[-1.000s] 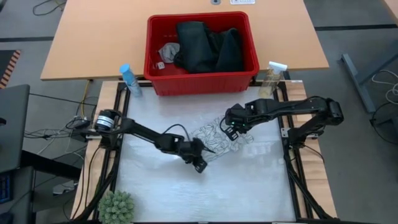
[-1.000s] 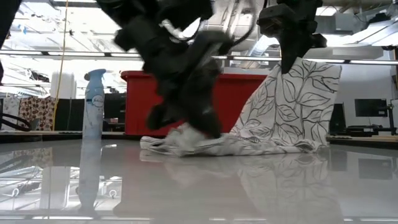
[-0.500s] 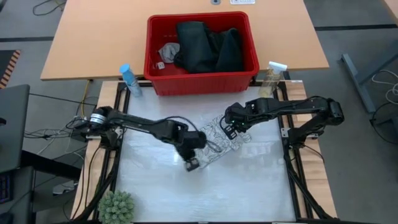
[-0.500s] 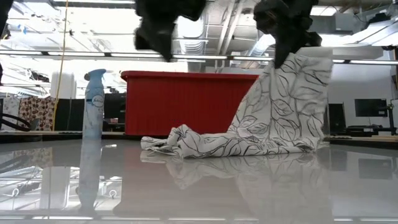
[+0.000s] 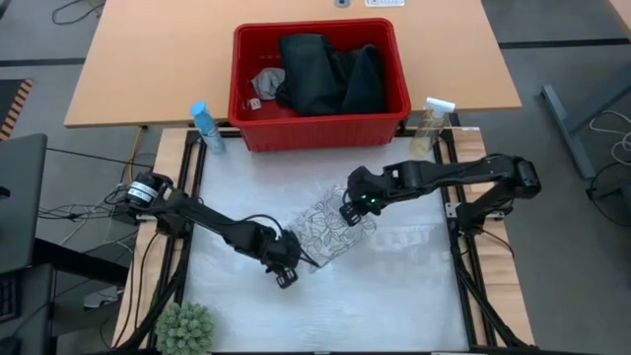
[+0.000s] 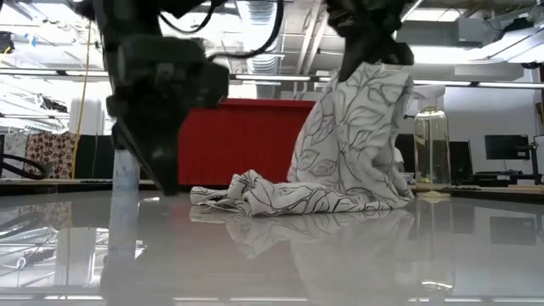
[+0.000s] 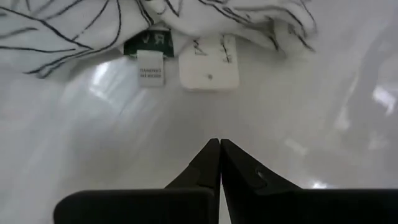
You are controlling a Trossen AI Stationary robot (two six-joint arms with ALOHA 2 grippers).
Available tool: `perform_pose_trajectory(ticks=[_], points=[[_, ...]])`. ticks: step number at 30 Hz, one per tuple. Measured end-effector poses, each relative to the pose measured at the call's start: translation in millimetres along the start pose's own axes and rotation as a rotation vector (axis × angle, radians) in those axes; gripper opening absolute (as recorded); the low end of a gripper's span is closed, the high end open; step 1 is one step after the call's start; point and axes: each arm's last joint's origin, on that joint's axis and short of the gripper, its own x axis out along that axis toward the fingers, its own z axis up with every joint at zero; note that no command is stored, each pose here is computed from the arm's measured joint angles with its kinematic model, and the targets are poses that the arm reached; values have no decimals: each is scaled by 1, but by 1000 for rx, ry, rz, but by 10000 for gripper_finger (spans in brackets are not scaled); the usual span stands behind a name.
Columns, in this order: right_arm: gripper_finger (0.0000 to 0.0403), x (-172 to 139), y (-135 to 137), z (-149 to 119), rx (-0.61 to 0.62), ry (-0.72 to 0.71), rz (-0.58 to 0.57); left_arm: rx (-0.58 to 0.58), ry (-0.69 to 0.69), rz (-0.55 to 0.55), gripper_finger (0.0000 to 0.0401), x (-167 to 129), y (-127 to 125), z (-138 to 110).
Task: Fold laundry
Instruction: Fold the white-patterned shirt
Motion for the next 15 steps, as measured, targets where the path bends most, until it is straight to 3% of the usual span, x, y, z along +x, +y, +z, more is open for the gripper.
perform_pose_trajectory(ticks=[5,15], points=[[33,31,13,3,-11,19,33,-67,-26,-84,0,9,3,-6],[33,73,31,7,-41,47,145,-70,-77,-87,0,9,1,-4]])
